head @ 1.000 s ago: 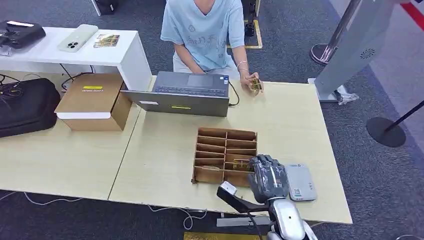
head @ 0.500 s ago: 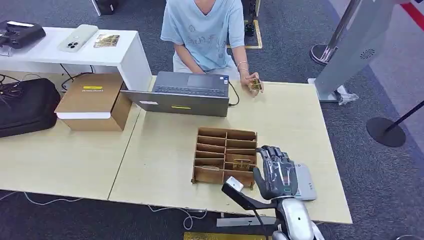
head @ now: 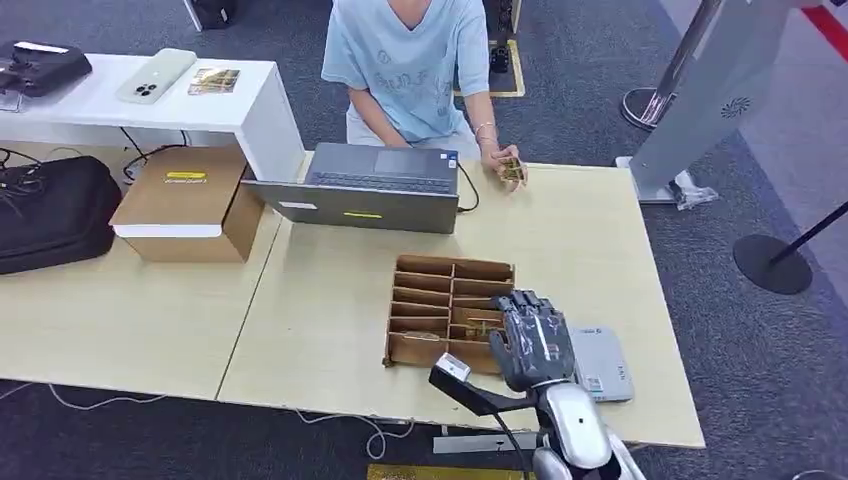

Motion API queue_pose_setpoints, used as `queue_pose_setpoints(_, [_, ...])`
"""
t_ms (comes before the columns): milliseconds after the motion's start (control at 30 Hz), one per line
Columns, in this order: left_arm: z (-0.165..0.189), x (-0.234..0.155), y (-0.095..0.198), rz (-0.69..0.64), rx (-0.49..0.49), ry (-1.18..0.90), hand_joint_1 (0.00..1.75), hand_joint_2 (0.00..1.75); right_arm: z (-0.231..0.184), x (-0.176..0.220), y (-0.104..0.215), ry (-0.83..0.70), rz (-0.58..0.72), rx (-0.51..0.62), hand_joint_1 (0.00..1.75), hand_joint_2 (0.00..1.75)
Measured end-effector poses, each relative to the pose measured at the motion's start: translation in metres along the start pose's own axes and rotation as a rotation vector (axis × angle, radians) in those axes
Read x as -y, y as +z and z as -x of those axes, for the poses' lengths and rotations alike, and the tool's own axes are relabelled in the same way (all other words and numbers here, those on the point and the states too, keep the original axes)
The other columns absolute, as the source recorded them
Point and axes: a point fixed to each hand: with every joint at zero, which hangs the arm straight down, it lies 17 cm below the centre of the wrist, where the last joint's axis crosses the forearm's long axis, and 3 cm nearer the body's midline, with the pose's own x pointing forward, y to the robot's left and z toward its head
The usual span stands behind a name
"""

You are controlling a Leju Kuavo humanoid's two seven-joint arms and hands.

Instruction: Pass the card to the sensor for recognition and then transmit it.

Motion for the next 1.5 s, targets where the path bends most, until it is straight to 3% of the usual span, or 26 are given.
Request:
queue_pose_setpoints(233, [0.004,0.001,0.000,0.007,-0.013,-0.012,0.00,0.00,-0.001,-0.006,-0.011,-0.001,-0.019,0.010,0.84,1.75])
queue_pose_setpoints(600, [0.034,-0.067,-0.002,-0.054,-0.155,-0.037,0.00,0.00,0.009,-0.010,-0.004,0.005,-0.043,-0.016,0.87,1.75])
queue_pose_setpoints(767, [0.039,-0.071,-0.002,-0.075,-0.182,-0.034,0.00,0.00,0.010,-0.007,-0.004,0.010,-0.039,-0.014,0.86,1.75])
queue_pose_setpoints(833, [0.039,-0.073,-0.002,-0.081,-0.187,-0.032,0.00,0.00,0.010,-0.008,-0.004,0.011,-0.045,-0.013,0.94,1.75])
queue_pose_setpoints(1233, [0.043,-0.073,-0.002,-0.093,-0.205,-0.028,0.00,0.00,0.010,-0.010,-0.004,0.019,-0.057,-0.012,1.01,1.75])
queue_pose_setpoints(1500, [0.039,-0.070,-0.002,-0.080,-0.186,-0.020,0.00,0.00,0.005,-0.013,-0.004,0.024,-0.068,0.005,0.94,1.75])
